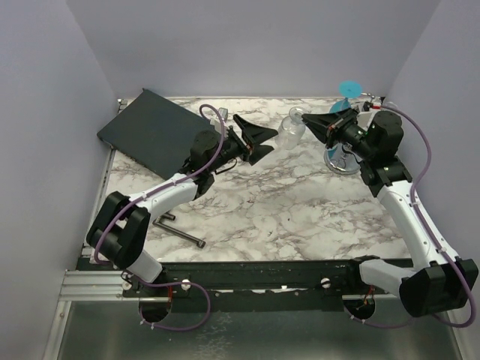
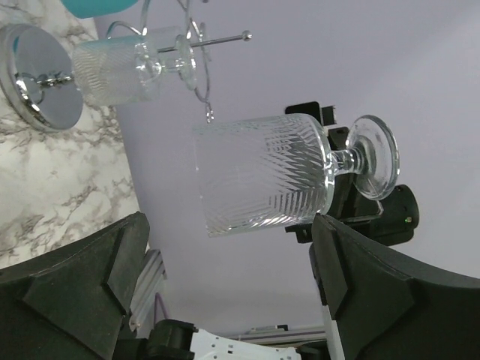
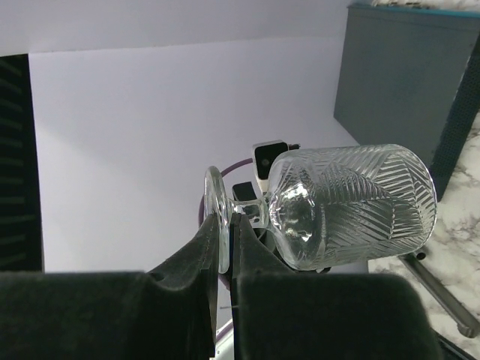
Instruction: Take the wine glass off the wine glass rack
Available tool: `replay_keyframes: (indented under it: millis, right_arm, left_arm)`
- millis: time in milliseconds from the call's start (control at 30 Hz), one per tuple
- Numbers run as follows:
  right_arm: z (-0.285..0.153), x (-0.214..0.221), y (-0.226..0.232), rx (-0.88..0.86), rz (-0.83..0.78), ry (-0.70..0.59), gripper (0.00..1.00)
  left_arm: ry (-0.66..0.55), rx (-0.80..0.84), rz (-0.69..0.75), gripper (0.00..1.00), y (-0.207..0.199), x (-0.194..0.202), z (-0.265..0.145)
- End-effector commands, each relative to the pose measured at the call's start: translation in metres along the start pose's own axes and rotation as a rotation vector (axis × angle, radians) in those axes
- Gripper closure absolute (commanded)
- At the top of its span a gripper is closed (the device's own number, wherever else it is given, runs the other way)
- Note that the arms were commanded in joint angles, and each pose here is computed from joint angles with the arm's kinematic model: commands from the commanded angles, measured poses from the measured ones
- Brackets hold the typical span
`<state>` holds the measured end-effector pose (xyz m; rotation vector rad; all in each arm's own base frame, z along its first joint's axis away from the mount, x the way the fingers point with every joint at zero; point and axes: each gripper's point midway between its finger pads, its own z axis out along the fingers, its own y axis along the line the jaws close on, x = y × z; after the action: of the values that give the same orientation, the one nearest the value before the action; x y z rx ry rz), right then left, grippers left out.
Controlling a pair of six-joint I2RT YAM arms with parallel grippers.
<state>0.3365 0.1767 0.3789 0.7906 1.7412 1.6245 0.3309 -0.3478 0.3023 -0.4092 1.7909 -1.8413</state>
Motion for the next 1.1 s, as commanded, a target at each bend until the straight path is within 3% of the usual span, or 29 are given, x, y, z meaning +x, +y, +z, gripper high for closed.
replay_keyframes:
  millis: [0, 233, 567, 933, 1067]
  right_arm:
    - [0.005, 0.002, 0.056, -0.178, -0.016, -0.017, 1.0]
    - [0.012, 0.01, 0.068, -0.222, 0.028, 0.018, 1.0]
    - [0.015, 0.023, 0.083, -0.278, 0.061, 0.071, 1.0]
    - [0.021, 0.037, 0.083, -0.298, 0.081, 0.123, 1.0]
    - [0.023, 0.041, 0.081, -0.294, 0.083, 0.137, 1.0]
  left_arm:
    - [-0.005, 0.153, -0.01, 0.01, -0.033, 0.0, -0.003]
    - [-0.049, 0.28, -0.026, 0.01, -0.059, -0.011, -0.011]
    - [-0.072, 0.441, -0.026, 0.1, -0.094, -0.021, -0.021]
    - [-0.117, 0.61, 0.021, 0.41, -0.141, -0.029, -0.039]
    - [-0.114, 0.668, 0.046, 0.47, -0.163, -0.029, -0.045]
